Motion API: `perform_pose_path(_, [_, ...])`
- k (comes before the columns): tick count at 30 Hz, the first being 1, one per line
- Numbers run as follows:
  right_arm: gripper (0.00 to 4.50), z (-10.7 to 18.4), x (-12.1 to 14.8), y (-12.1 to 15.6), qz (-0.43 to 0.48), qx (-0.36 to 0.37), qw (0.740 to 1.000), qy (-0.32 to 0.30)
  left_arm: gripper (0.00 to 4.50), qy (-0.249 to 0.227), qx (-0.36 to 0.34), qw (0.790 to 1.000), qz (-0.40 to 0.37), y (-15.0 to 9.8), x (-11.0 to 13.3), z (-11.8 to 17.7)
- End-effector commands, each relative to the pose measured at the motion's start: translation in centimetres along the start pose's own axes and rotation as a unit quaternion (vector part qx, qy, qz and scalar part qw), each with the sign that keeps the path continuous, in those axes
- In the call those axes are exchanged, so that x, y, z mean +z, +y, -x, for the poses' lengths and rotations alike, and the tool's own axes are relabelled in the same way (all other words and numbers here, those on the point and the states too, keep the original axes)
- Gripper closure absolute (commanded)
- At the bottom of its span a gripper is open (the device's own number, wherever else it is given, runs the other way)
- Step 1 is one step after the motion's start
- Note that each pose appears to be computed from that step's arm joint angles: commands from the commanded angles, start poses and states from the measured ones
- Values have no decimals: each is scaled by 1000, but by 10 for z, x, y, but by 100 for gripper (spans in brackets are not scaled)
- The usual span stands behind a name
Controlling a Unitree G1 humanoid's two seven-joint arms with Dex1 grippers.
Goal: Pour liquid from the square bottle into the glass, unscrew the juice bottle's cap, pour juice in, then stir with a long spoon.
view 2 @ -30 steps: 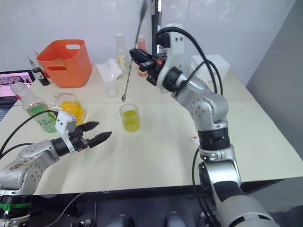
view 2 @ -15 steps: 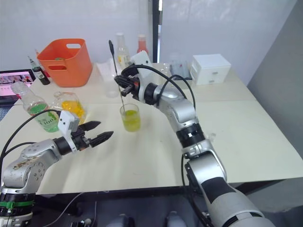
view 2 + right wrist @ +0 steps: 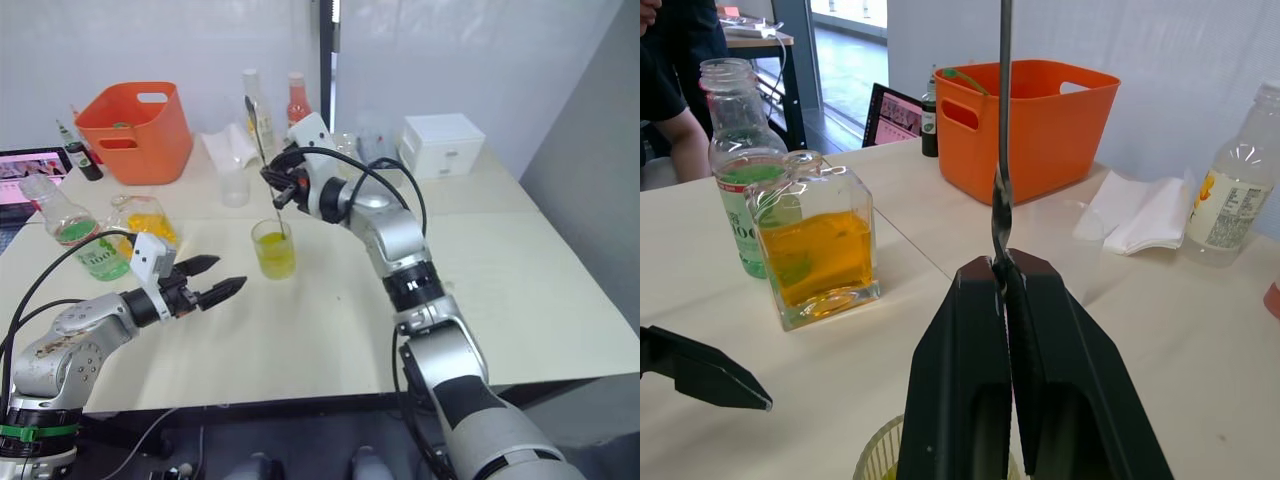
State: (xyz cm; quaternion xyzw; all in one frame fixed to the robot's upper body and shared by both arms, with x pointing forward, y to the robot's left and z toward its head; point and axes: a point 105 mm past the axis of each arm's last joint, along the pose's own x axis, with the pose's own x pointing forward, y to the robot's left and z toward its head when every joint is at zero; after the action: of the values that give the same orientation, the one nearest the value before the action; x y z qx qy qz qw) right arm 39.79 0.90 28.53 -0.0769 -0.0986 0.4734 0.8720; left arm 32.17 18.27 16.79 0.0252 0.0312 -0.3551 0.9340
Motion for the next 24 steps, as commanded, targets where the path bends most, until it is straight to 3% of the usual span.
perform_pose_path(1, [450, 4, 26, 10, 2, 14, 999, -39, 1, -20, -7, 1000, -15, -4, 14, 0])
perform_pose_path(11, [450, -16, 38, 25, -39, 19, 997, -68, 1, -18, -3, 1000, -16, -2, 15, 2])
perform_pose_path(19, [450, -23, 28, -3, -32, -31, 997, -65, 1, -14, -1, 1000, -14, -2, 14, 3])
perform_pose_path(24, [450, -17, 24, -6, -20, -26, 998, -55, 1, -12, -2, 1000, -12, -2, 13, 4])
